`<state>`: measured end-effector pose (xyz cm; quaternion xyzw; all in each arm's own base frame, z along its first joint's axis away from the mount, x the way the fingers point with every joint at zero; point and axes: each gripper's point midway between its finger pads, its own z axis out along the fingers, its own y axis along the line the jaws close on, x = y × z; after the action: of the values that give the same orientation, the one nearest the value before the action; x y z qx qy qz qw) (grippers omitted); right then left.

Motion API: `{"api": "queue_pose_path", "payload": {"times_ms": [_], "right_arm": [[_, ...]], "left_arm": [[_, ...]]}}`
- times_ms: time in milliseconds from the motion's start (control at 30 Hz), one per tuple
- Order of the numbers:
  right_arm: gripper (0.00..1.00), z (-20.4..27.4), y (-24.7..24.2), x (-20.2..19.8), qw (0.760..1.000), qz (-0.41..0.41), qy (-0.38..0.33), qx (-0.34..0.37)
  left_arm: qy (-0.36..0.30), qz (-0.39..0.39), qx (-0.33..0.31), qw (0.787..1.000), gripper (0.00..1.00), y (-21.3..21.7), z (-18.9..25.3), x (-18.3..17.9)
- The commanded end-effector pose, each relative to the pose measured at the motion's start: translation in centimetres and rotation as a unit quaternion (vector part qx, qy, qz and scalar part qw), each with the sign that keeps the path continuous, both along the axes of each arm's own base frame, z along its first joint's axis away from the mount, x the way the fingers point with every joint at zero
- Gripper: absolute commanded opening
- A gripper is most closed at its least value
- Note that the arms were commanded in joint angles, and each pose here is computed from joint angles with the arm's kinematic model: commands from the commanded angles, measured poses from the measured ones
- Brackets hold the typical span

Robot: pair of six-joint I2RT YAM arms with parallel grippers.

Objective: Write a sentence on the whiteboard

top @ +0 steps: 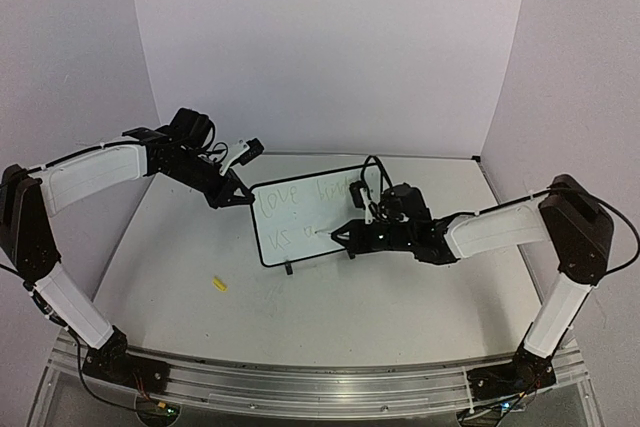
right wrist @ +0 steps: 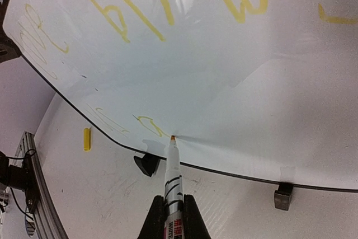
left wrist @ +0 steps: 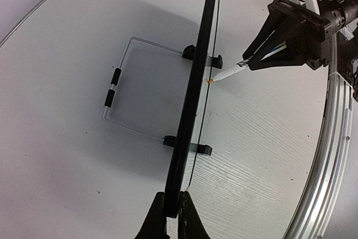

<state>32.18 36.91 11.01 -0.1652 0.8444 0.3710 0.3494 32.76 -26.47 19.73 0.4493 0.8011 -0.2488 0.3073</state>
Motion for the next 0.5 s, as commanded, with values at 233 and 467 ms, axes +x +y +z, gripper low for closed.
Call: {"api": "queue_pose_path", "payload": {"times_ms": [233,467], "right_arm": [[0.0,7.3,-0.2,1.0,0.996,-0.012,-0.069,0.052],[0.0,6.3,0.1,1.6,0.997,-0.016,-0.064,0.042]], "left_arm": [[-0.037,0.021,0.043,0.998,0.0,1.4,-0.7,1.4],[-0.038,0.021,0.043,0.998,0.0,1.4,-0.6,1.4]]}}
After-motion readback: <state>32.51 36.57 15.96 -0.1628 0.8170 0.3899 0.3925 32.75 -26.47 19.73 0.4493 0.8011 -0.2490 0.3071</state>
